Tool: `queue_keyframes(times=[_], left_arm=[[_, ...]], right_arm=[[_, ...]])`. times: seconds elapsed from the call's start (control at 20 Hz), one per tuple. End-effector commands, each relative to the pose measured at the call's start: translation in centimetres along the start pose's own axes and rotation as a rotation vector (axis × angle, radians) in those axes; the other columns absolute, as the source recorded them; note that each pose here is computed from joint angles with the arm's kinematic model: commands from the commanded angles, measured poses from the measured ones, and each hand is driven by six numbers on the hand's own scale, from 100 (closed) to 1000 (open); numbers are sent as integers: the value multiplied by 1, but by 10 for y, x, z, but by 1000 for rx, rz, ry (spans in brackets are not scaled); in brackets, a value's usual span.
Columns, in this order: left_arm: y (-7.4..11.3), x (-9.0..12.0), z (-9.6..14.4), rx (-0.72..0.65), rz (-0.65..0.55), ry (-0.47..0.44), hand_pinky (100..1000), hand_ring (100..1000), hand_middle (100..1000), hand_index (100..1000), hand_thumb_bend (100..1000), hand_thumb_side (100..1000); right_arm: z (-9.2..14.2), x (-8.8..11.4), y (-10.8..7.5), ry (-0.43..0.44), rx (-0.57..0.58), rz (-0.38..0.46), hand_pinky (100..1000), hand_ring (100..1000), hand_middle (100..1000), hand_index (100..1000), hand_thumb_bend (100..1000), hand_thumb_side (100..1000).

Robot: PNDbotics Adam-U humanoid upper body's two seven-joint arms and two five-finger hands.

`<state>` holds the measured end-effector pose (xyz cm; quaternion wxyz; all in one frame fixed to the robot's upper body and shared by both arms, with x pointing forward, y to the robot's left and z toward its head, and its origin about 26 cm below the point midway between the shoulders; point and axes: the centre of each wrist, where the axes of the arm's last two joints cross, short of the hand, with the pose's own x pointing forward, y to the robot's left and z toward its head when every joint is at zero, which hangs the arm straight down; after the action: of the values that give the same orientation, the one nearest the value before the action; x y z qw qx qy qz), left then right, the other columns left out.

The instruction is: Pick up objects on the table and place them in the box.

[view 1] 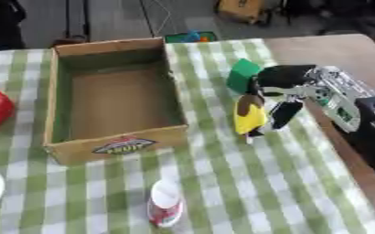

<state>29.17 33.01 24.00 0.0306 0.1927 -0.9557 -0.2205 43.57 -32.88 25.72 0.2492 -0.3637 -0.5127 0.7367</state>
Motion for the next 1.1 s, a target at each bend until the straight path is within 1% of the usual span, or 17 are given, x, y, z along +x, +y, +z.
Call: queue_keyframes(times=[0.05, 0.15, 0.35, 0.6, 0.85, 0.9, 0.95, 1.0, 1.05, 1.1], left_arm=[[7, 2, -6, -9, -20, -23, 745, 896, 815, 909, 100, 921], [7, 2, -6, -10, -20, -22, 746, 895, 815, 909, 100, 920], [7, 2, -6, -10, -21, -20, 747, 895, 815, 909, 100, 921], [7, 2, -6, -7, -21, -18, 749, 895, 816, 908, 100, 920], [7, 2, -6, -8, -21, -17, 749, 895, 816, 908, 100, 919], [7, 2, -6, -8, -20, -17, 750, 894, 816, 908, 100, 918], [7, 2, -6, -9, -20, -17, 750, 894, 816, 908, 100, 938], [7, 2, -6, -9, -19, -16, 751, 894, 816, 908, 100, 918], [7, 2, -6, -9, -18, -16, 751, 894, 816, 908, 100, 918], [7, 2, -6, -10, -17, -16, 752, 894, 816, 908, 100, 918]], right_arm=[[11, -6, -18, 12, -33, 25, 643, 637, 378, 569, 562, 587], [11, -6, -20, 6, -41, 11, 638, 635, 372, 559, 540, 603], [12, -5, -24, -3, -49, -17, 636, 629, 368, 551, 525, 606], [12, -3, -31, -13, -82, -46, 628, 616, 359, 541, 533, 609], [11, 0, -39, -22, -109, -53, 626, 612, 356, 538, 526, 618], [11, 1, -45, -29, -128, -47, 625, 606, 354, 535, 528, 638], [10, 2, -50, -34, -141, -43, 626, 605, 353, 534, 454, 771], [9, 3, -54, -38, -153, -39, 626, 605, 353, 534, 527, 644], [9, 4, -57, -42, -160, -36, 625, 601, 351, 531, 528, 654], [7, 6, -64, -52, -178, -27, 626, 601, 350, 531, 526, 661]])
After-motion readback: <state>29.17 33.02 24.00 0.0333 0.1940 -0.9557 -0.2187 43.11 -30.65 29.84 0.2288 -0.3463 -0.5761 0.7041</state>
